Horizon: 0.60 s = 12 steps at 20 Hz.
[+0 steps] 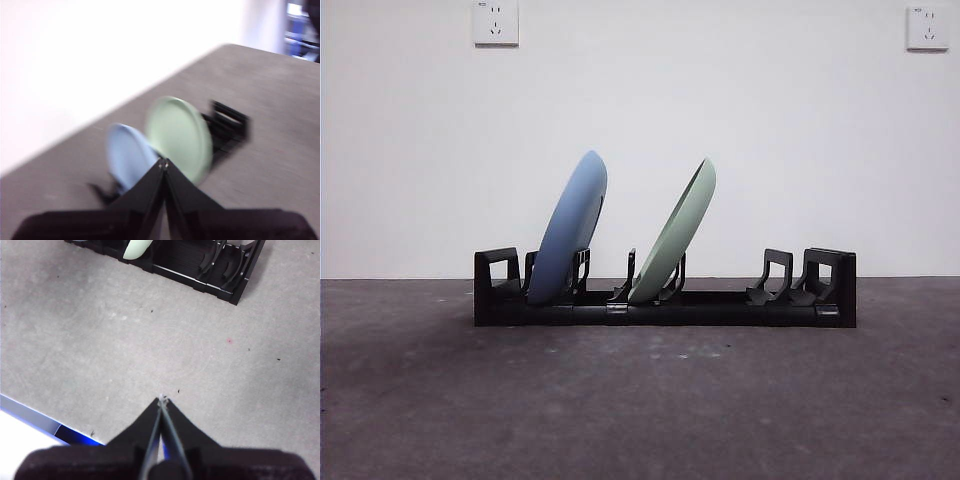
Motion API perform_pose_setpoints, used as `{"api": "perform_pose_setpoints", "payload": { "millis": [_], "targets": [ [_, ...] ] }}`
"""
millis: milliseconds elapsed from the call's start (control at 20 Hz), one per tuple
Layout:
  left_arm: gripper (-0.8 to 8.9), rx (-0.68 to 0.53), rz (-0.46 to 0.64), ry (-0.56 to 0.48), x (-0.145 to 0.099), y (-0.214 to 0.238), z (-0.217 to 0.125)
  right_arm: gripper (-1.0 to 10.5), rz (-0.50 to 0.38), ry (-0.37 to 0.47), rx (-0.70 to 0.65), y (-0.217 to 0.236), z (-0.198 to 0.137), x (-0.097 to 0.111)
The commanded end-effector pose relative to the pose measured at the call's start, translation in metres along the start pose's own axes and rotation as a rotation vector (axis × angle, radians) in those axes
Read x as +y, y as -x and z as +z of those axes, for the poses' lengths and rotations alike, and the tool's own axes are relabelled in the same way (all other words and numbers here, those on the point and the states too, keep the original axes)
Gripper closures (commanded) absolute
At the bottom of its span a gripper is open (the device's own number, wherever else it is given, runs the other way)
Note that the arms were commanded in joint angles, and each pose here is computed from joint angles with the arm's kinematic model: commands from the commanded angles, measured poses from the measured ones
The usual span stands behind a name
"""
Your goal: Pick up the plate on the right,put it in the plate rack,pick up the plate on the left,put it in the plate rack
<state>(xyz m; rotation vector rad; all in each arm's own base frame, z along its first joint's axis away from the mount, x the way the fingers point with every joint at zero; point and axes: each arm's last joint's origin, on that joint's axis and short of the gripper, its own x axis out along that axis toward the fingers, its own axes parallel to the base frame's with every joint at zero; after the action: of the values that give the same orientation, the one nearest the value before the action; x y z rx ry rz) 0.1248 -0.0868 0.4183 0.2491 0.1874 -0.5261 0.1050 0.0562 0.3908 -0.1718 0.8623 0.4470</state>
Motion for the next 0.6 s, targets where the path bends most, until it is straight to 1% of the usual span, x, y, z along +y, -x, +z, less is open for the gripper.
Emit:
{"api": "perform_pose_setpoints", "payload": {
  "millis": [50, 150, 200, 300, 350, 450, 600],
  "targets": [
    [8.16, -0.042, 0.082, -0.056, 0.022, 0.002, -0.003, 9.4, -0.001, -0.007, 0.015, -0.006, 0.002, 0.0],
    [8.16, -0.108, 0.07, -0.054, 0.035, 0.004, -0.016, 9.5, -0.002, -0.007, 0.023, -0.008, 0.003, 0.0],
    [8.16, -0.138, 0.096, -0.052, 0.04, 0.005, -0.028, 9.5, -0.003, -0.007, 0.028, -0.009, 0.004, 0.0],
    [8.16, -0.163, 0.191, -0.05, 0.045, 0.008, -0.057, 9.5, -0.006, -0.007, 0.04, -0.012, 0.006, 0.0],
    [8.16, -0.169, 0.227, -0.048, 0.045, 0.008, -0.074, 9.4, -0.01, -0.007, 0.045, -0.014, 0.006, 0.0],
    [8.16, -0.163, 0.266, -0.044, 0.04, 0.008, -0.111, 9.5, -0.01, -0.007, 0.055, -0.017, 0.008, 0.0],
    [8.16, -0.119, 0.317, -0.018, 0.03, 0.005, -0.167, 9.5, -0.012, -0.007, 0.075, -0.022, 0.011, 0.0]
  ]
}}
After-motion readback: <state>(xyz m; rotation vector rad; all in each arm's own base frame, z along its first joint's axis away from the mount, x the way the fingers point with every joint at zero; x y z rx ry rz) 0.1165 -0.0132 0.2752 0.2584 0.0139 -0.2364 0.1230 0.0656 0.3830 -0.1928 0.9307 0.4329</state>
